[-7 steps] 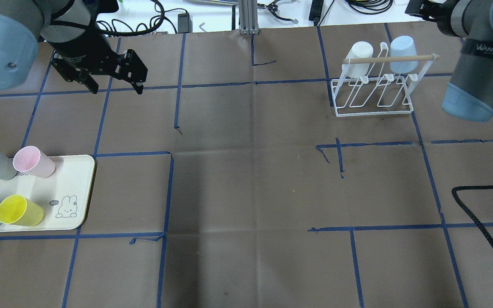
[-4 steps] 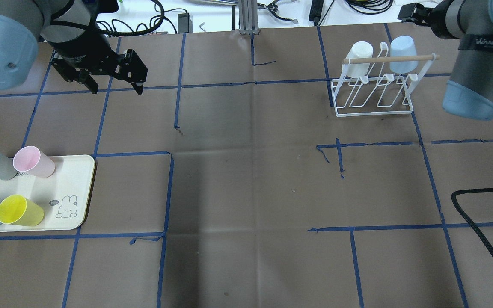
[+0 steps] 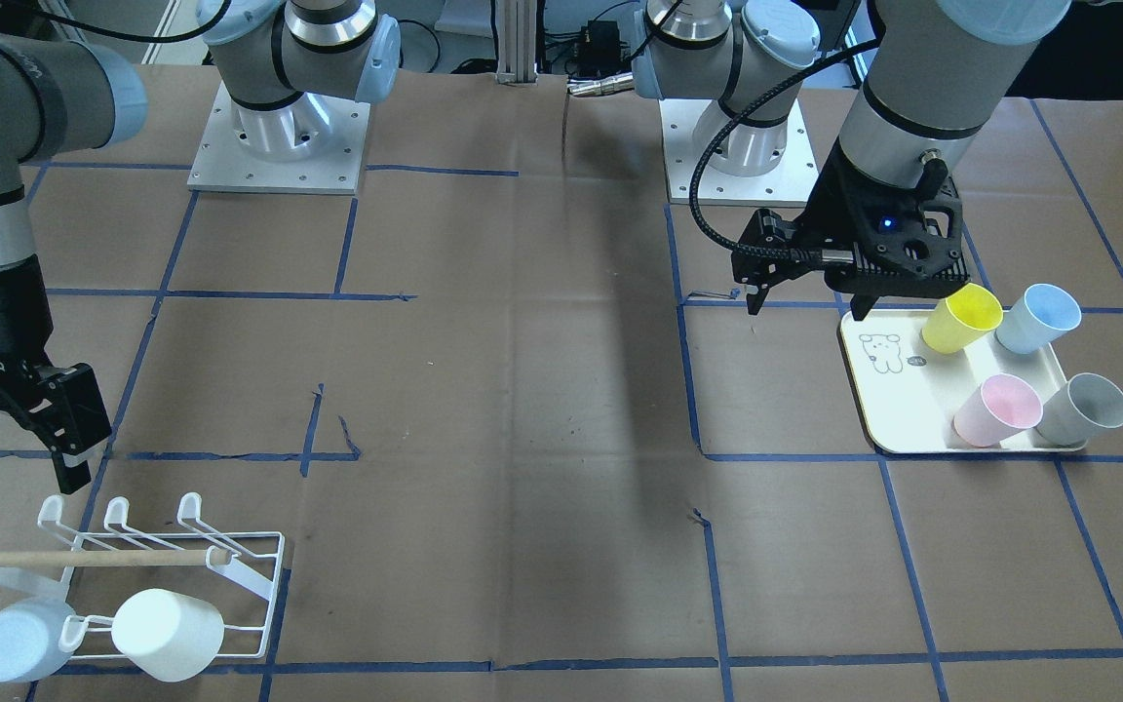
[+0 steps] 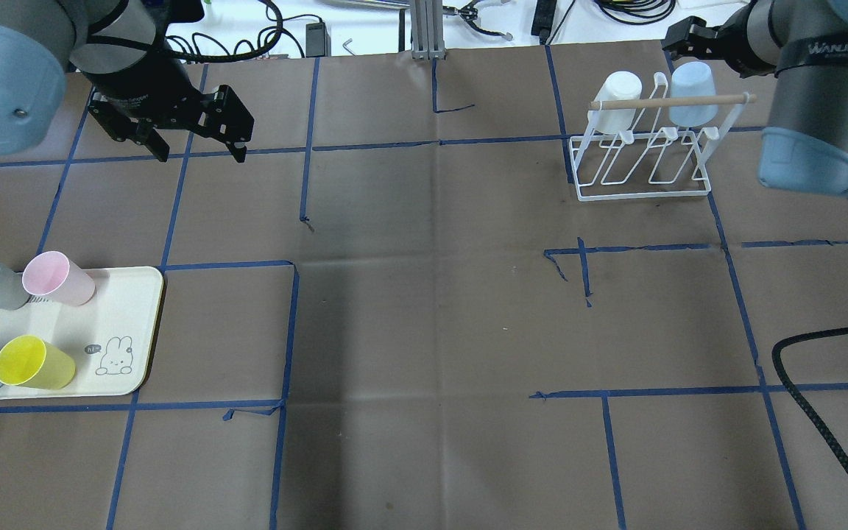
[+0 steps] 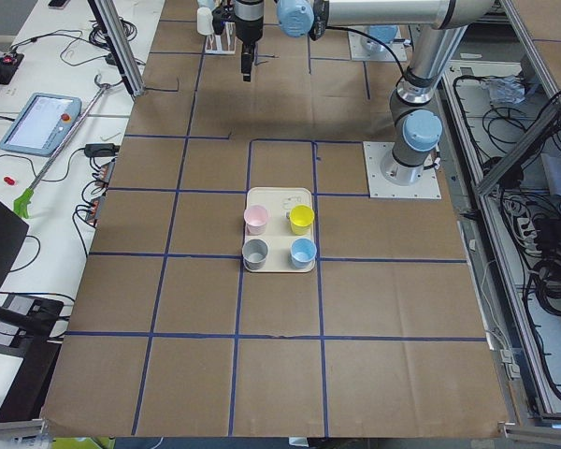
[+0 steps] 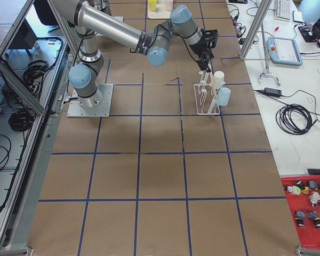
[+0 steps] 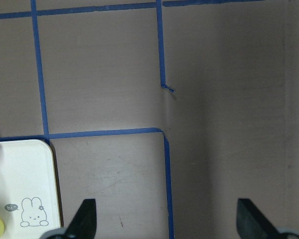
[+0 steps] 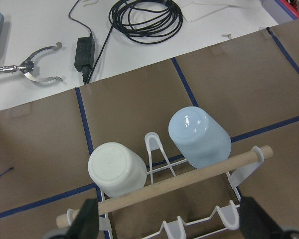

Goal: Transfer IKEA cup to right arm and place on rack

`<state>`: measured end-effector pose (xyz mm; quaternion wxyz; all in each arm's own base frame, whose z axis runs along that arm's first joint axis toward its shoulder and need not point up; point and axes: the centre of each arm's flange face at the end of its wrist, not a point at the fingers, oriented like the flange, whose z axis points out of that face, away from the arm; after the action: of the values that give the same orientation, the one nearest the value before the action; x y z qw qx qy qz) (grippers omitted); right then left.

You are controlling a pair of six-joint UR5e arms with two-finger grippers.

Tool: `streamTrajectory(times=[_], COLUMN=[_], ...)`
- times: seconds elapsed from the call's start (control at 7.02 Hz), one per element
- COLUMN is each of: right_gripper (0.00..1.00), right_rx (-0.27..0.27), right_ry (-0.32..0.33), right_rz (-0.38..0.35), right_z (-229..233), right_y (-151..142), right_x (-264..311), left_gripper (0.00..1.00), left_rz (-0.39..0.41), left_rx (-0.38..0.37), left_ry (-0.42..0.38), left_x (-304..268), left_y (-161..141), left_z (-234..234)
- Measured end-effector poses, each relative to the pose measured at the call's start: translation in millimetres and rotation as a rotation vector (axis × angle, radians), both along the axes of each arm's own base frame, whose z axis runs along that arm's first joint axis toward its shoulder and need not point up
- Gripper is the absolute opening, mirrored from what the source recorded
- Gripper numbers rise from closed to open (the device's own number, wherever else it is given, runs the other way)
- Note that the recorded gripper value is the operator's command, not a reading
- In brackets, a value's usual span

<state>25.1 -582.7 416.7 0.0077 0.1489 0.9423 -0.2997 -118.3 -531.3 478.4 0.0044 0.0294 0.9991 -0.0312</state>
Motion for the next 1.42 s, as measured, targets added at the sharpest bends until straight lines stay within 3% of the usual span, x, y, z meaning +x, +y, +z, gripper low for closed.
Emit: streamTrajectory(times=[0.28,0.57,1.14,1.42], right_gripper=[1.0,1.0,1.0,1.0], right_rx=[0.066,0.18,0.254,0.39], right_ry=[-0.006,-0.025,-0.033,-0.048], right_rz=[0.017,0.059,0.087,0.106], right_z=[2,6,5,1], right_y=[2,8,12,20], right_x=[14,42,59,71], left_gripper=[0.99,0.99,0.99,0.99], left_rz=[0.0,0.0,0.0,-0.001], left_rx=[-0.001,-0.001,-0.001,-0.001], left_ry=[0.0,0.0,0.0,0.0], left_x=[0,0,0,0], left_y=[0,0,0,0], left_z=[0,0,0,0])
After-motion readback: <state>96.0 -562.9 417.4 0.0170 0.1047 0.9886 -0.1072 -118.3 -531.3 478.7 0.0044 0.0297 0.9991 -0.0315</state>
